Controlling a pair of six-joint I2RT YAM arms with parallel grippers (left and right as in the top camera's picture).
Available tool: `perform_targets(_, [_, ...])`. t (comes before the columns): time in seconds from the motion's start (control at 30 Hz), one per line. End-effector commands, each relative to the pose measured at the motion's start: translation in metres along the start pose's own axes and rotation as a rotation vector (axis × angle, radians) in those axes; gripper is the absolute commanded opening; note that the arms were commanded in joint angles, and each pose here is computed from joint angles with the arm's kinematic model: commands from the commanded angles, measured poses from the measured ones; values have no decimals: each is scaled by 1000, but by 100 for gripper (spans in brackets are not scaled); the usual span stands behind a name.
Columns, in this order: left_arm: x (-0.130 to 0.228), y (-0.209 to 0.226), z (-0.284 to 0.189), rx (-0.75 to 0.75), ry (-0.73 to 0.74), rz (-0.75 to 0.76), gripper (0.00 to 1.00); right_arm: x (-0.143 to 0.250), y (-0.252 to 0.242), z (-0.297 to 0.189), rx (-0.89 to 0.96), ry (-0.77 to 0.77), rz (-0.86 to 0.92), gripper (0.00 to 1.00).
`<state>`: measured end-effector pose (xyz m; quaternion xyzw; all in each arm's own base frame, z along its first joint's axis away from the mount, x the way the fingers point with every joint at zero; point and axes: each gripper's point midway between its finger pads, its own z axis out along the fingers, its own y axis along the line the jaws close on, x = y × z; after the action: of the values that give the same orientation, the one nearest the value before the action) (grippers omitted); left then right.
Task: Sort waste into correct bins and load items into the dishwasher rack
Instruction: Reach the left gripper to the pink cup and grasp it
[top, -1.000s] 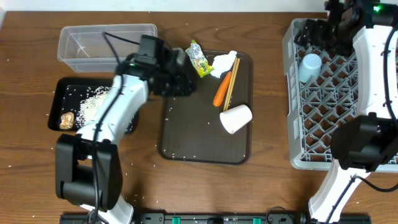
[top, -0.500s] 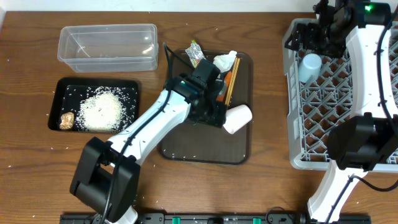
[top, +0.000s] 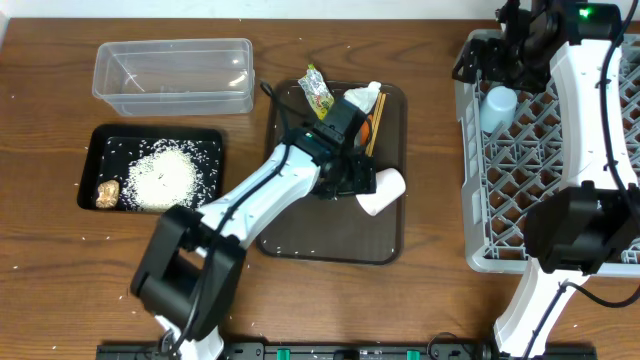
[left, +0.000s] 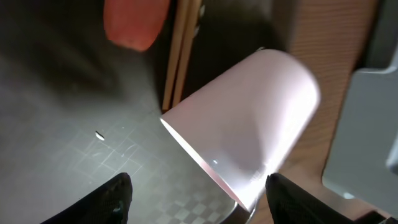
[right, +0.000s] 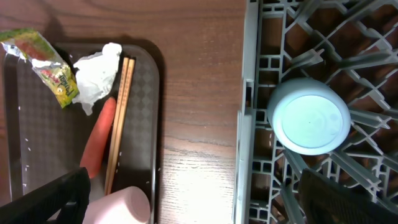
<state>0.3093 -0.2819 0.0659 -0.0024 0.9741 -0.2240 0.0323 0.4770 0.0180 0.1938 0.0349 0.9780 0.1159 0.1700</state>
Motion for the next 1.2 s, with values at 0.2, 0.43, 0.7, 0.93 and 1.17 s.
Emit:
perform_targets(0.2, [4,-1,21,31,50,-93,70,0,1,3,14,6,-27,99])
perform_targets(0.43, [-3,-19,20,115,39,-71,70,0,0,3,19,5,-27,99])
perform_targets(0.7, [-6,-21,42,126,40,-80,70,0,0,3,20,5,-28,99])
perform_targets(0.93, [-8,-21,46,130,35,-80,22,1,-1,3,24,7,-31,99])
perform_targets(1.17, [-6,-26,45,154,50,-77,6,2,-1,3,24,14,-30,99])
